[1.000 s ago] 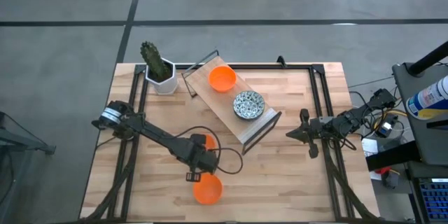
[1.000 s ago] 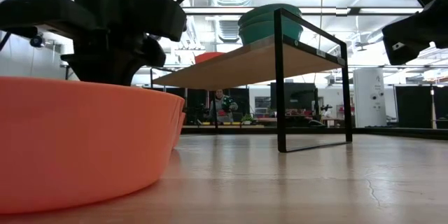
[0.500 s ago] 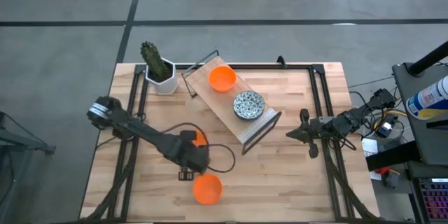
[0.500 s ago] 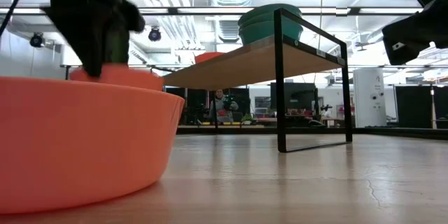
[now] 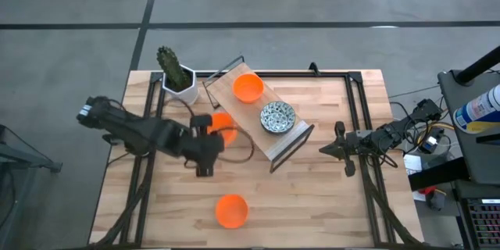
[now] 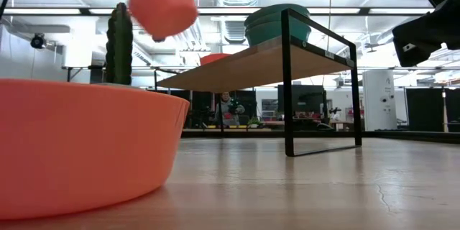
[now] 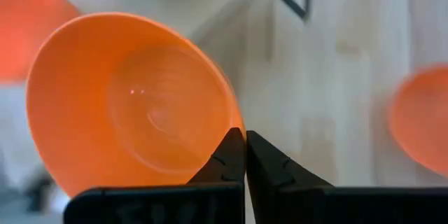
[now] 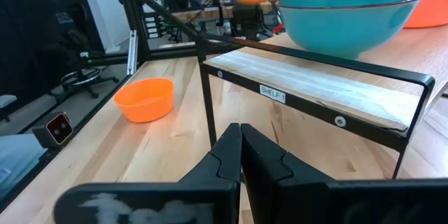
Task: Pick & Place Mini bowls
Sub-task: Stack the top orange bowl on the orange bowl on the shelf
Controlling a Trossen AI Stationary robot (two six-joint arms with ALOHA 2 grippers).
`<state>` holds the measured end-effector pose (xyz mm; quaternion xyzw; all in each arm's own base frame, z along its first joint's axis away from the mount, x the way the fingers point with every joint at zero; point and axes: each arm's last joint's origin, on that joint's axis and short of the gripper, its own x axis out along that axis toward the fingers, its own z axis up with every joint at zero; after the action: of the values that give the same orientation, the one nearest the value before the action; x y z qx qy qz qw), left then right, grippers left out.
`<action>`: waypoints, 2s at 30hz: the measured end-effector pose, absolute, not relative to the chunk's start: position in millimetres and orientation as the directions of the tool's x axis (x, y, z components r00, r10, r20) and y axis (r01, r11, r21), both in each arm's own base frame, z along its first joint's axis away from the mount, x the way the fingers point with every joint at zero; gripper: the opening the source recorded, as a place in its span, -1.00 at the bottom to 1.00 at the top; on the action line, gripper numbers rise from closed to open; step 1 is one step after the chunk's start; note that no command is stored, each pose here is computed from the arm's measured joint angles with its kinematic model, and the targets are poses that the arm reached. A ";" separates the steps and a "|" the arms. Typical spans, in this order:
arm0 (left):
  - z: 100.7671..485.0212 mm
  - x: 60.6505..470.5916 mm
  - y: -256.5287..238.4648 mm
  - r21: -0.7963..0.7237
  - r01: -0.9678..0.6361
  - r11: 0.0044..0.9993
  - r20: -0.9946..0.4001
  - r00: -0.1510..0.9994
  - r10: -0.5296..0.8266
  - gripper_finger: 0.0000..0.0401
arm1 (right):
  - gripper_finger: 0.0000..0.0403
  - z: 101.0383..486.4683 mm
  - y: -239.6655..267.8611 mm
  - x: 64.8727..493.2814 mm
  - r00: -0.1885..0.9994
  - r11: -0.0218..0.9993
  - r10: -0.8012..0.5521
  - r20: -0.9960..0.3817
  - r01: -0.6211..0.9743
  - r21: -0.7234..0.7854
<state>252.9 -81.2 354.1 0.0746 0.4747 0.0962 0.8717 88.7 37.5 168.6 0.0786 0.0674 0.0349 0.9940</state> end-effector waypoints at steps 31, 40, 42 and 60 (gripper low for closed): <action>379.5 348.3 113.2 0.306 -0.034 0.951 -0.887 0.352 0.298 -1.00 | -0.96 168.6 37.5 88.7 0.988 0.985 0.080 -0.129 -0.059 0.161; 362.3 360.8 116.9 0.300 -0.006 0.954 -0.903 0.320 0.286 -1.00 | -0.96 168.7 37.5 88.7 0.988 0.985 0.080 -0.128 -0.059 0.161; 361.4 359.8 116.4 0.291 0.000 0.957 -0.910 0.309 0.277 -1.00 | -0.96 168.6 37.5 88.7 0.988 0.985 0.080 -0.129 -0.059 0.161; 361.2 358.8 115.4 0.274 -0.050 0.961 -0.914 0.298 0.276 -0.61 | -0.96 168.6 37.5 88.7 0.988 0.985 0.080 -0.128 -0.059 0.161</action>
<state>358.8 115.4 361.2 0.0966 0.5836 0.1020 0.7998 88.7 37.5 168.6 0.0786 0.0673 0.0349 0.9940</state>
